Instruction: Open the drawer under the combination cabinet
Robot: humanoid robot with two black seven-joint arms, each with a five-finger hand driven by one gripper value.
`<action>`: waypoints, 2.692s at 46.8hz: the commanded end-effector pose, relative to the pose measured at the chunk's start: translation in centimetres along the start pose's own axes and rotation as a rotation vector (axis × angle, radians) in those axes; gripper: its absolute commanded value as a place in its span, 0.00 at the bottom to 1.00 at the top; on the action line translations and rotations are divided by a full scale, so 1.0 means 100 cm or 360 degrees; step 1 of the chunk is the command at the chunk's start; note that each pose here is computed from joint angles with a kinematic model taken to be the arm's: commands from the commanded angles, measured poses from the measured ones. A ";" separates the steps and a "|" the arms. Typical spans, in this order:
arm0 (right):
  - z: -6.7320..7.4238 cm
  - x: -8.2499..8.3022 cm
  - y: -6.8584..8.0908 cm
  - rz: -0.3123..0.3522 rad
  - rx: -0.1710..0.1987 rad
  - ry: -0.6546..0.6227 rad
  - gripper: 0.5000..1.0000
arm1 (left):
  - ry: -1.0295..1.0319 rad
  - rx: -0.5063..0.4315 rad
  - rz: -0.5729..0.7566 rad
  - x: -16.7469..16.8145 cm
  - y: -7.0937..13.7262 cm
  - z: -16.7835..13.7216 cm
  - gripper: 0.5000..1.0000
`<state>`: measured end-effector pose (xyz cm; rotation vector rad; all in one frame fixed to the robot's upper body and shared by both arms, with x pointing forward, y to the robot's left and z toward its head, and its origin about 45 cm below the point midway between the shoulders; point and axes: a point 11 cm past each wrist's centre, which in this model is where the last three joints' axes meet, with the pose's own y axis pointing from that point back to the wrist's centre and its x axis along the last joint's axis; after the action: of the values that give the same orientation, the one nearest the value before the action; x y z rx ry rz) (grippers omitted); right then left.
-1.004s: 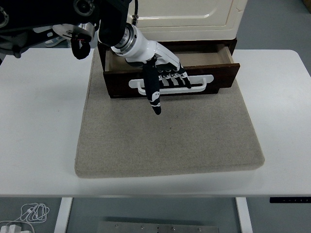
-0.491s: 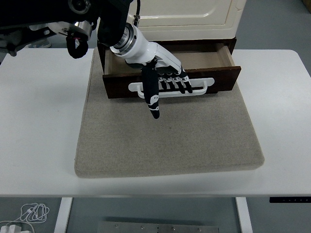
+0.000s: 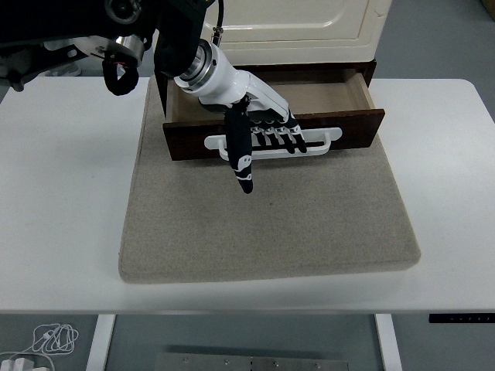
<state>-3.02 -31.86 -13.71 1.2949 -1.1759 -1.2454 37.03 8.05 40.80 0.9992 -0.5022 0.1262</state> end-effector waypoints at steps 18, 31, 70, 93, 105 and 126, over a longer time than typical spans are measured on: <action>0.000 0.000 0.000 0.0000 -0.0002 0.0000 0.85 | -0.0019 -0.0021 -0.0022 -0.003 0.004 0.003 1.00; 0.000 0.000 0.000 0.0000 -0.0002 0.0000 0.85 | -0.0039 -0.0088 -0.0040 -0.003 0.011 0.013 1.00; 0.000 0.000 0.000 0.0002 0.0001 0.0000 0.85 | 0.0126 -0.1512 0.0881 0.124 0.238 0.110 1.00; 0.000 0.000 0.000 0.0000 -0.0002 0.0002 0.85 | 0.0932 -0.1802 0.2238 0.193 0.379 -0.056 1.00; 0.000 -0.002 0.000 -0.0008 -0.0002 0.0004 0.85 | 0.1744 -0.1900 0.2418 0.191 0.361 -0.174 1.00; 0.000 -0.001 0.000 -0.0003 0.0000 0.0002 0.85 | 0.2608 -0.1736 0.2215 0.149 0.224 -0.294 1.00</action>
<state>-3.12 -31.81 -13.72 1.2951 -1.1733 -1.2457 52.40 42.84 54.74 -0.8205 0.3255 1.5412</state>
